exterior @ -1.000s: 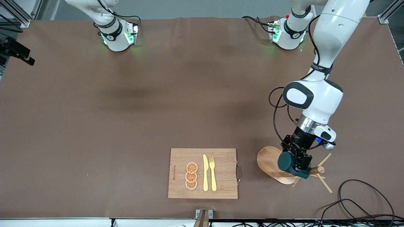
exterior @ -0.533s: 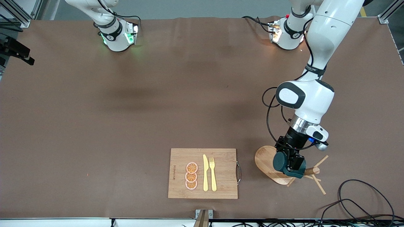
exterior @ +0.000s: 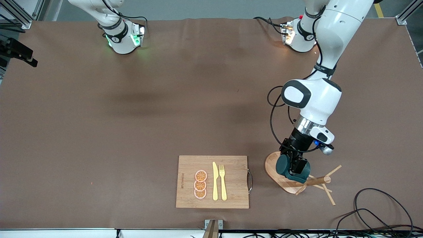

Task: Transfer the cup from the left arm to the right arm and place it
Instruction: 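Grasp the teal mug with the left gripper and lift it off the stand, then carry the teal mug with the left gripper toward the table center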

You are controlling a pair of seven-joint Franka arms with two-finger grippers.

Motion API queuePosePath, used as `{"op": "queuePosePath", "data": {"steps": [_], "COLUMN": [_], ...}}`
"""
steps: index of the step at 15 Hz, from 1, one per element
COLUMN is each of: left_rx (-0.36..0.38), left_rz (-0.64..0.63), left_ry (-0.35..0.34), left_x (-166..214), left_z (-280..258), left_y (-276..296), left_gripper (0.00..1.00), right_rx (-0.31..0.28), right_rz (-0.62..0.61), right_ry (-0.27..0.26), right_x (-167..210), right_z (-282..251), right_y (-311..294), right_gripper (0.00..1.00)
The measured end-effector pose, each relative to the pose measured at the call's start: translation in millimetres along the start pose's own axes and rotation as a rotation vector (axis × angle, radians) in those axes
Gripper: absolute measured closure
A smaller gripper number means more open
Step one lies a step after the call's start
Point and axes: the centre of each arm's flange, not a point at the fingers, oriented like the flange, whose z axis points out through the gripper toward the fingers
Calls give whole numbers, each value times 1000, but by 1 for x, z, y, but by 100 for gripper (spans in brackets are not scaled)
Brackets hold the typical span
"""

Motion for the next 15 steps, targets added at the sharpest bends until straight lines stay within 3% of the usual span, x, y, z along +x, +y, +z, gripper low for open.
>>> {"op": "queuePosePath", "data": {"steps": [11, 15], "left_rx": [11, 71], "left_rz": [219, 368], "left_ry": [-78, -161], "left_x": [-61, -105], "left_z": [-7, -3], "left_y": [1, -6], "left_gripper": [14, 14], "right_rx": [0, 0], "right_rz": [23, 24], "right_ry": [-5, -5], "right_x": [0, 0], "right_z": [1, 1], "right_y": [-2, -2], "right_gripper": [0, 0]}}
